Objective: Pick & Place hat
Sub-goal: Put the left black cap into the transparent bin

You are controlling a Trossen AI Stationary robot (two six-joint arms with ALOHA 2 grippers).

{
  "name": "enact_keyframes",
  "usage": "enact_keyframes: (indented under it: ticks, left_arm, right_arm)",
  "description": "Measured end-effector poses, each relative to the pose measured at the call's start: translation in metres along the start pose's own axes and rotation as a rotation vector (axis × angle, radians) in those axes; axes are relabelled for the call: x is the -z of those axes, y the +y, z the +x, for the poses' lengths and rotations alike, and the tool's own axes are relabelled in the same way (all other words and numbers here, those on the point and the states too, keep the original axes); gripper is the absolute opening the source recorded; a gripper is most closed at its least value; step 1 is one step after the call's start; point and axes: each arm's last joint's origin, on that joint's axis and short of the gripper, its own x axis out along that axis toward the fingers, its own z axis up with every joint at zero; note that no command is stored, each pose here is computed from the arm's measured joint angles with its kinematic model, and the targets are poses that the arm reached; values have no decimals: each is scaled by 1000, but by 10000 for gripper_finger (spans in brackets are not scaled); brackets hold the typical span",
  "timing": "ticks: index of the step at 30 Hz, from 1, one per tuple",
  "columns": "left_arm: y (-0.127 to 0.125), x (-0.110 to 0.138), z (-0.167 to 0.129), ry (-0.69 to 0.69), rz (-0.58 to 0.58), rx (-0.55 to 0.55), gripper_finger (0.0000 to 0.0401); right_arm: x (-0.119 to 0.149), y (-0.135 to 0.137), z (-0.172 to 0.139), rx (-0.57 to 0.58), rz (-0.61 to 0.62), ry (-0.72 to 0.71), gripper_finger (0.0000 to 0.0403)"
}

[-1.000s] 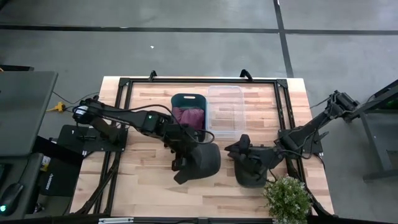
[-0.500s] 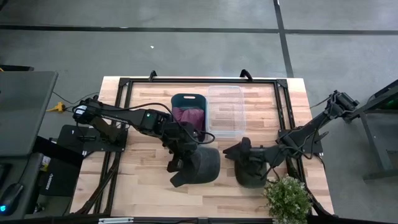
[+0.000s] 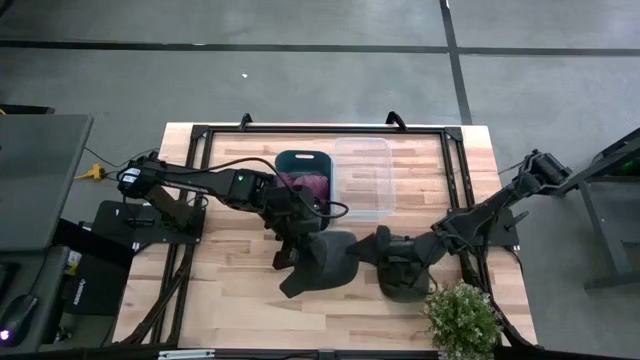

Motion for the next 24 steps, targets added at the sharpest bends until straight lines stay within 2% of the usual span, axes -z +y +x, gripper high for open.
enact_keyframes:
  ticks: [7,15,24]
  left_arm:
    - [0,0,0,3,-1,9,0]
    - [0,0,0,3,-2,9,0]
    - [0,0,0,2,-2,8,0]
  right_arm:
    - [2,-2,16,88,-22,-78,238]
    - [12,-1,29,122,3,-112,238]
    - [18,-4,33,121,121,-185,238]
